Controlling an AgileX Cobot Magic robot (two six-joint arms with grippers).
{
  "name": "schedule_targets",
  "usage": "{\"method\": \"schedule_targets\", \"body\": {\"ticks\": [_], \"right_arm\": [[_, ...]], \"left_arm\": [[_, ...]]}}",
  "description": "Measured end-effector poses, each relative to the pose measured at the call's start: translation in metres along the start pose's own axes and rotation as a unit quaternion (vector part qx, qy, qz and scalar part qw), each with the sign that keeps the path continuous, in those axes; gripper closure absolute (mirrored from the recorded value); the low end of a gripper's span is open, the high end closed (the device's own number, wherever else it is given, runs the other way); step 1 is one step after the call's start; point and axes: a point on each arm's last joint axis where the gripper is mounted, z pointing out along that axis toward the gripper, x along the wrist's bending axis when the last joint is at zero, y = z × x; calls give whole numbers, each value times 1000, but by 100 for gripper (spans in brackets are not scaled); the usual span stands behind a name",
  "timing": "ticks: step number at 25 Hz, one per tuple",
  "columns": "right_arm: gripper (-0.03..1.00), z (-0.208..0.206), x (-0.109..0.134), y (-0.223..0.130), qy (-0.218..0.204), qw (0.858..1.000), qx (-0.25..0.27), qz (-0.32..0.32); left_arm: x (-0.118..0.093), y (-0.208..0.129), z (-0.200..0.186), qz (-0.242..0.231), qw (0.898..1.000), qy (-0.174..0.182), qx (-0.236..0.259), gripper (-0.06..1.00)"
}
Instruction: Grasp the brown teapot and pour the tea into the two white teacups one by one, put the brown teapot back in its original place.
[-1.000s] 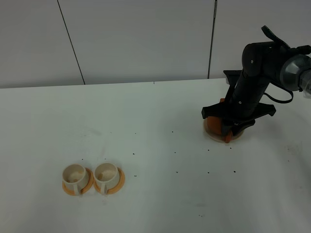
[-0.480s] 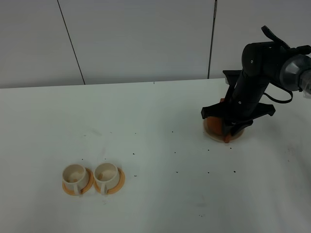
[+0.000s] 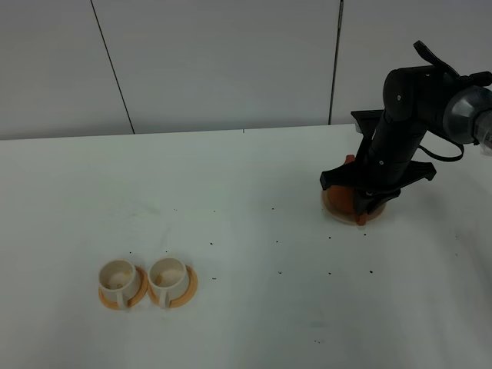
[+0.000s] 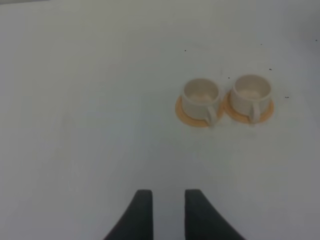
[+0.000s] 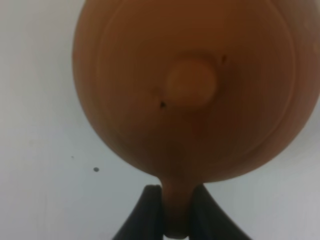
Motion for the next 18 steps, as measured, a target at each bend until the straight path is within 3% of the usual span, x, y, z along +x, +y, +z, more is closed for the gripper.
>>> {"method": "schedule_targets", "body": {"ticks": [18], "right_arm": [[87,0,0,0,-2,1000,1,-1]], "left_arm": [[0,0,0,0,1000,0,0,71]]}}
